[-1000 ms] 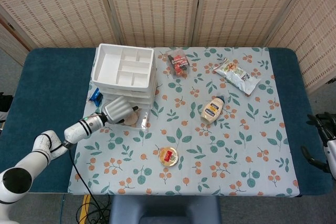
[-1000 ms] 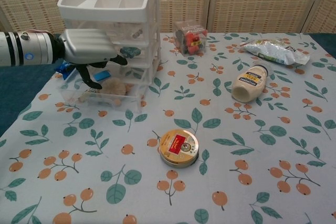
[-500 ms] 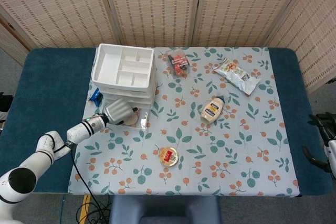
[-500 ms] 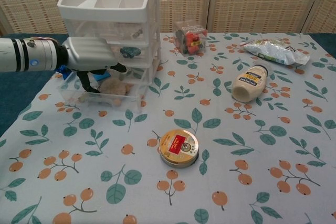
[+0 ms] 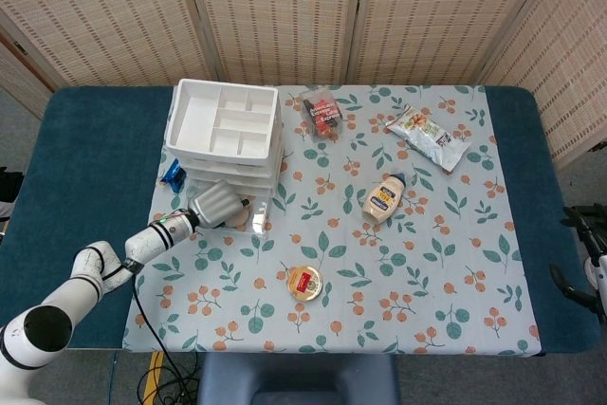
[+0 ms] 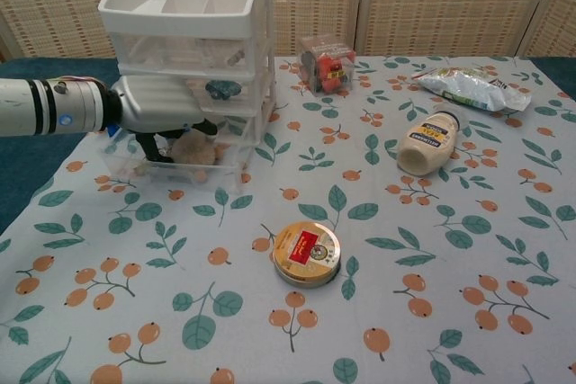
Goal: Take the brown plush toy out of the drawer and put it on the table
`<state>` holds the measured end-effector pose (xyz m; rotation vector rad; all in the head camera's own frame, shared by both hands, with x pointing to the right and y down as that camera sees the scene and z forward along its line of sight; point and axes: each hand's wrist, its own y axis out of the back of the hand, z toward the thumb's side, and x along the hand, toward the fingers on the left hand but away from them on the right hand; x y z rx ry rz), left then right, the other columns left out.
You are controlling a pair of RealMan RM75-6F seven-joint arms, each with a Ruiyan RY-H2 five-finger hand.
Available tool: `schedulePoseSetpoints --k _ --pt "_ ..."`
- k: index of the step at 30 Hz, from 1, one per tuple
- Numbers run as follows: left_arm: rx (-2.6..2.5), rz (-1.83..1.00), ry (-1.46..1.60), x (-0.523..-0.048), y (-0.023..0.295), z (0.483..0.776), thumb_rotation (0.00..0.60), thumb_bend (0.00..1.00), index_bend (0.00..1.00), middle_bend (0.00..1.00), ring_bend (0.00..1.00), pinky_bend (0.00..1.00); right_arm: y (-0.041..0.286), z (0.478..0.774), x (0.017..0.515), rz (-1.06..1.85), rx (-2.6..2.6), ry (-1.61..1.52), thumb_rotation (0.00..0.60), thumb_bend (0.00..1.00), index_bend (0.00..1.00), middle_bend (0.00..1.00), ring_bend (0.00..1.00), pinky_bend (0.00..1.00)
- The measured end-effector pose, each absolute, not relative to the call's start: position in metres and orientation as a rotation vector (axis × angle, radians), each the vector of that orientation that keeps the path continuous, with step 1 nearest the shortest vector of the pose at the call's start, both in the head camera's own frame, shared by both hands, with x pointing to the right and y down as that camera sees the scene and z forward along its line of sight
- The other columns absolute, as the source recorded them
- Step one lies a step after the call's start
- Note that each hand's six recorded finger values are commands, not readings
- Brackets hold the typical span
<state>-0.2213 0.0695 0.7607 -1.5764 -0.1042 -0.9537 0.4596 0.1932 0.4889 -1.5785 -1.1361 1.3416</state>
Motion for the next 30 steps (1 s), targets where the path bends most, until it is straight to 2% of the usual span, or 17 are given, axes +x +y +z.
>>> schedulePoseSetpoints --k 17,26,30 --pt "-1.601 -0.974 -0.078 -0.2181 0.0699 0.7659 0.6 0.21 0.5 1.0 1.0 1.0 0.1928 0.4895 0.4625 1.347 -1.574 -1.143 0.6 0.34 0.09 0.26 0.08 0.18" --pt "-1.621 -0.987 -0.044 -0.2164 0.0693 0.7656 0.6 0.31 0.54 1.0 1.0 1.0 0.1929 0.4875 0.4636 1.343 -1.567 -1.15 0.6 0.34 0.09 0.26 0.08 0.18" --pt "-1.632 -0.981 -0.022 -0.2154 0.0681 0.7625 0.6 0.32 0.54 1.0 1.0 1.0 0.1931 0.4867 0.4641 1.341 -1.564 -1.155 0.6 0.34 0.09 0.26 0.08 0.18"
